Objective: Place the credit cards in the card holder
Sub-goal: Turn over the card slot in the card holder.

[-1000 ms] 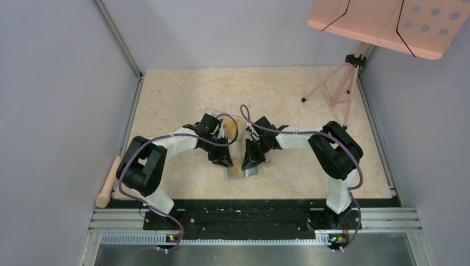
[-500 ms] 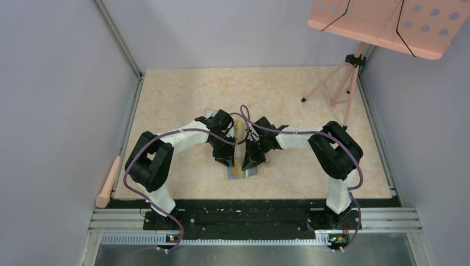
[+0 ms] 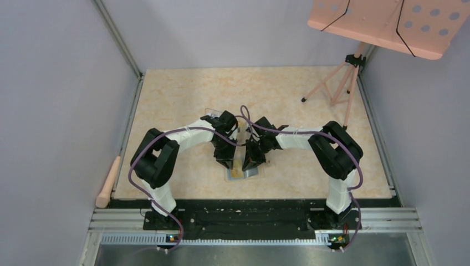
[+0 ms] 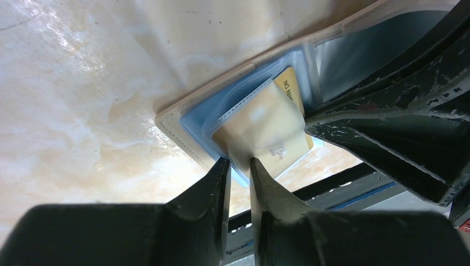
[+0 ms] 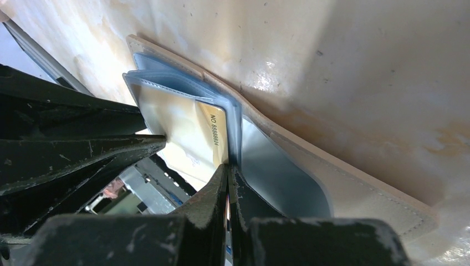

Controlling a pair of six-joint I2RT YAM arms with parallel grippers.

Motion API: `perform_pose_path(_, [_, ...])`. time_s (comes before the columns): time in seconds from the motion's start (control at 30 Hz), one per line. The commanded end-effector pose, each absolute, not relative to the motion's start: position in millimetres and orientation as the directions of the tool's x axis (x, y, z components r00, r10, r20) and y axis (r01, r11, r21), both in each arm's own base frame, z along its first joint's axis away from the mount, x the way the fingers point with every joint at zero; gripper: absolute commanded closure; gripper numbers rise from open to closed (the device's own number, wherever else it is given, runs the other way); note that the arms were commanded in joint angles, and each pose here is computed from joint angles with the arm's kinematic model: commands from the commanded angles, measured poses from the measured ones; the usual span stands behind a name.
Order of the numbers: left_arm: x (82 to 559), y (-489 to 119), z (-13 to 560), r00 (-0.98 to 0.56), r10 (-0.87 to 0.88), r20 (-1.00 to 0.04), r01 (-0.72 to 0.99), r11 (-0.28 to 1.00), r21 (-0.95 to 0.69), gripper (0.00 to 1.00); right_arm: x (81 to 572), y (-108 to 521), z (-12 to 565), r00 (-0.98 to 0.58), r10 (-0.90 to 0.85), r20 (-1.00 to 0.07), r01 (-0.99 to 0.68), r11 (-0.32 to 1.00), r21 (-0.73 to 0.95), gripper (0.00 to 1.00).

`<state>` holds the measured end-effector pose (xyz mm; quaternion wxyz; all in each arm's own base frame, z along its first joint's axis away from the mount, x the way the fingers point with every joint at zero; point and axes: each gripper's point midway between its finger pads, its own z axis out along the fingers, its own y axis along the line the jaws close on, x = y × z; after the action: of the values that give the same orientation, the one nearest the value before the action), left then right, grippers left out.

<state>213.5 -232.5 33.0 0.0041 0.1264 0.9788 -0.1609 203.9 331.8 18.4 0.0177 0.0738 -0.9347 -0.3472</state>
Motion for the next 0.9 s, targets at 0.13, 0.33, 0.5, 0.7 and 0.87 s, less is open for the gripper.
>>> perform_pose_path(0.13, [220.7, -254.0, 63.5, -0.961, 0.241, -0.132, 0.274, 0.877, -0.394, 0.79, 202.9, 332.9, 19.9, -0.985, -0.172, -0.035, -0.154, 0.754, 0.638, 1.00])
perform_pose_path(0.33, [223.6, -261.2, 80.9, -0.957, 0.241, -0.164, 0.289, 0.856, -0.429, 0.74, 202.1, 333.5, 23.0, -0.985, -0.171, -0.036, -0.154, 0.749, 0.645, 1.00])
perform_pose_path(0.5, [222.5, -264.2, 84.3, -0.955, 0.247, -0.163, 0.295, 0.846, -0.445, 0.65, 201.6, 334.4, 25.5, -0.985, -0.167, -0.038, -0.151, 0.741, 0.655, 1.00])
perform_pose_path(0.7, [216.8, -255.7, 68.4, -0.957, 0.269, -0.108, 0.290, 0.867, -0.405, 0.64, 200.3, 333.8, 25.1, -0.986, -0.163, -0.037, -0.147, 0.739, 0.658, 1.00])
perform_pose_path(0.87, [213.1, -245.0, 52.9, -0.954, 0.292, -0.066, 0.297, 0.891, -0.343, 0.63, 200.8, 334.7, 26.8, -0.986, -0.161, -0.038, -0.146, 0.736, 0.661, 1.00])
